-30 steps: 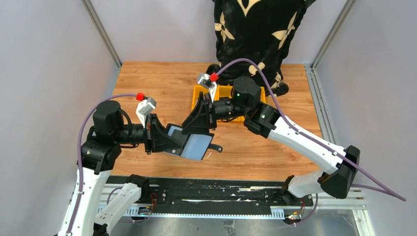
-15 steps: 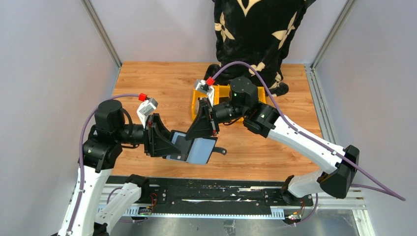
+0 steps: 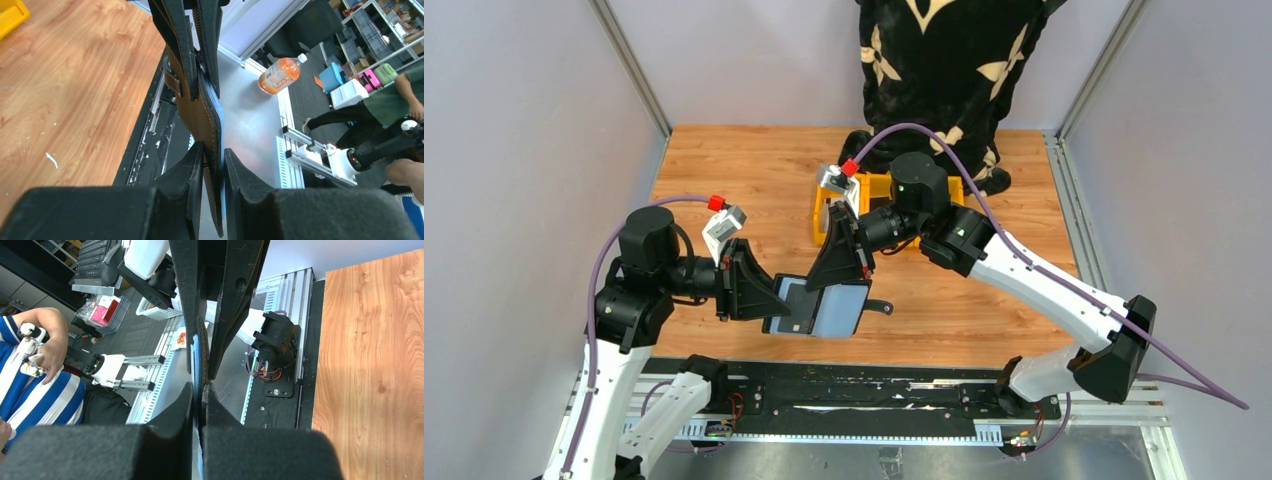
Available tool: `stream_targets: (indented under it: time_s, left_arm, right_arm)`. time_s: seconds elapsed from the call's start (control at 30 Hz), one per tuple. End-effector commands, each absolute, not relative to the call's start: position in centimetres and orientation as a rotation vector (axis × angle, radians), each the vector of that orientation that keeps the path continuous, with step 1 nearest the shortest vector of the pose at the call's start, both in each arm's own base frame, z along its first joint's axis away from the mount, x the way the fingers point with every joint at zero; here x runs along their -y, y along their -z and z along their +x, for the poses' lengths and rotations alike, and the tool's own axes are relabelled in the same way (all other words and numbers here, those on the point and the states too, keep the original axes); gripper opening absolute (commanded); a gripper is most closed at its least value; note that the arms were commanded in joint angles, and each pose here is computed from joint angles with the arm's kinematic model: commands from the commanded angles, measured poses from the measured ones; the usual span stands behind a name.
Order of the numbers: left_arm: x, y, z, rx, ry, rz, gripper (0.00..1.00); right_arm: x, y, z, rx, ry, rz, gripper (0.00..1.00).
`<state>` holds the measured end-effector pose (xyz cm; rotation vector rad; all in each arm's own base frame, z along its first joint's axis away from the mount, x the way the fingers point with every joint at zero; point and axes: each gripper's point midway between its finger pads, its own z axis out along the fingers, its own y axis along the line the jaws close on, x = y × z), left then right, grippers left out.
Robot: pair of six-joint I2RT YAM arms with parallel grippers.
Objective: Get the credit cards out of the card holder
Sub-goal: Remove the credit card from the card holder.
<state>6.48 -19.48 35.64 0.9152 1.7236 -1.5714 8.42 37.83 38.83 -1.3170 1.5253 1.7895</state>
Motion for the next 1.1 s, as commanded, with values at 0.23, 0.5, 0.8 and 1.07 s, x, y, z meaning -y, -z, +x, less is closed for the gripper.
stream_targets:
  time_s: [0.23,0.5,0.8,1.07]
  left_arm:
    - [19.6,-33.6,6.2,-1.771,1.632,0.902,0.51]
    - [19.5,-34.0,5.6,-1.741,1.652,0.935,0.08]
    - [19.5,-33.8,9.4,-1.821,1.445,0.753,0.00]
    - [19.6,-35.3,11.5,-1.775,1.417,0.582,0.00]
  right_arm:
    - [-39.1,-41.5,6.8,-1.364,-1.849,-1.386,0.00]
    - [-39.1,-41.2,7.5,-1.404,-1.828,-1.354,0.22]
    - [-36.0,-42.7,15.6,-1.578,-1.481,-0.821,0.58]
    - [-34.8,-41.1,13.5,-1.609,-1.605,-0.757,0.52]
